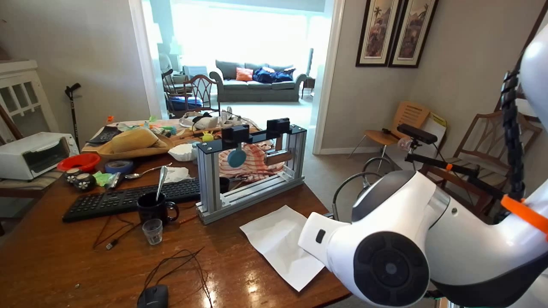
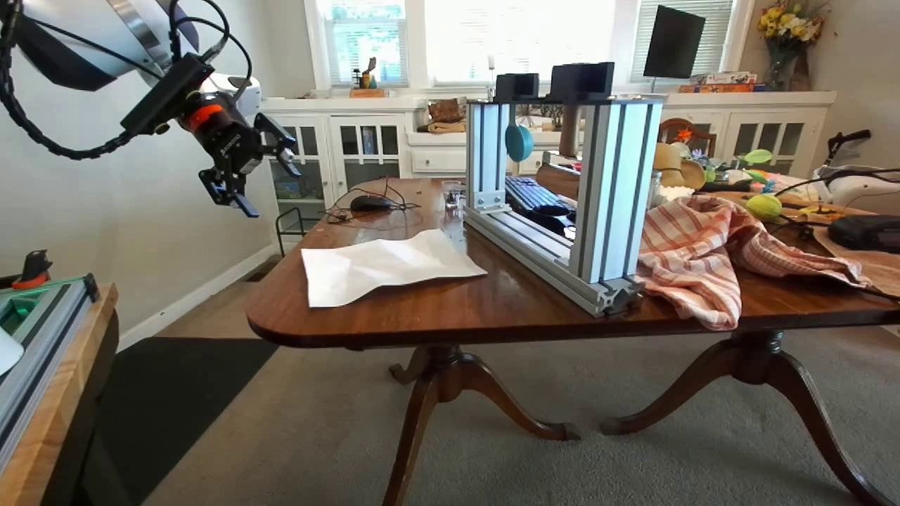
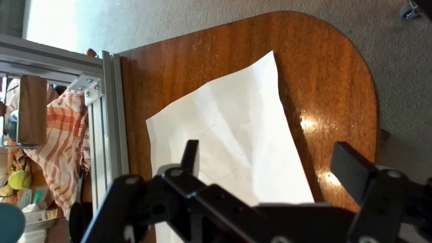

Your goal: Put the white paper on the bottom of the grey object.

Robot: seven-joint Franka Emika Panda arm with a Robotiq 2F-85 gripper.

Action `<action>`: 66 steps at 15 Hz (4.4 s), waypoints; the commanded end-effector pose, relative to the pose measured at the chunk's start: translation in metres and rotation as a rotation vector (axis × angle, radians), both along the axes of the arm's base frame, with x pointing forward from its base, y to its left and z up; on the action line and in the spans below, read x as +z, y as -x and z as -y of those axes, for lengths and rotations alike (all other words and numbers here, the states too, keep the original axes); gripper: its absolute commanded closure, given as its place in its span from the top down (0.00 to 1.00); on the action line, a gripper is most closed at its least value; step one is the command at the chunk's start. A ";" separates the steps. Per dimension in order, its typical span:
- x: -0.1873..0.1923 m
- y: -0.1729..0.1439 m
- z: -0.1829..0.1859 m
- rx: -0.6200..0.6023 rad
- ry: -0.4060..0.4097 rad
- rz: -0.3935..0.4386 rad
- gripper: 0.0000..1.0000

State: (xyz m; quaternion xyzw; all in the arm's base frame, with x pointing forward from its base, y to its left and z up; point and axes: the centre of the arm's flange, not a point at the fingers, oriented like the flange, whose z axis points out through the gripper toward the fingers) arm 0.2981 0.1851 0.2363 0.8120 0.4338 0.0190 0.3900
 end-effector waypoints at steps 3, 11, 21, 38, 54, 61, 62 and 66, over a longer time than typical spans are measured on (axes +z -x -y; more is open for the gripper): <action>-0.022 0.000 0.009 0.024 0.027 -0.033 1.00; -0.049 0.003 0.032 0.030 0.026 -0.046 1.00; -0.092 0.005 0.039 -0.011 0.059 0.016 1.00; -0.097 -0.015 0.051 0.110 0.096 0.119 1.00; -0.122 -0.023 0.056 0.124 0.106 0.145 1.00; -0.125 -0.026 0.059 0.116 0.109 0.176 0.87; -0.125 -0.026 0.059 0.114 0.109 0.179 0.84; -0.126 -0.026 0.060 0.107 0.105 0.190 0.80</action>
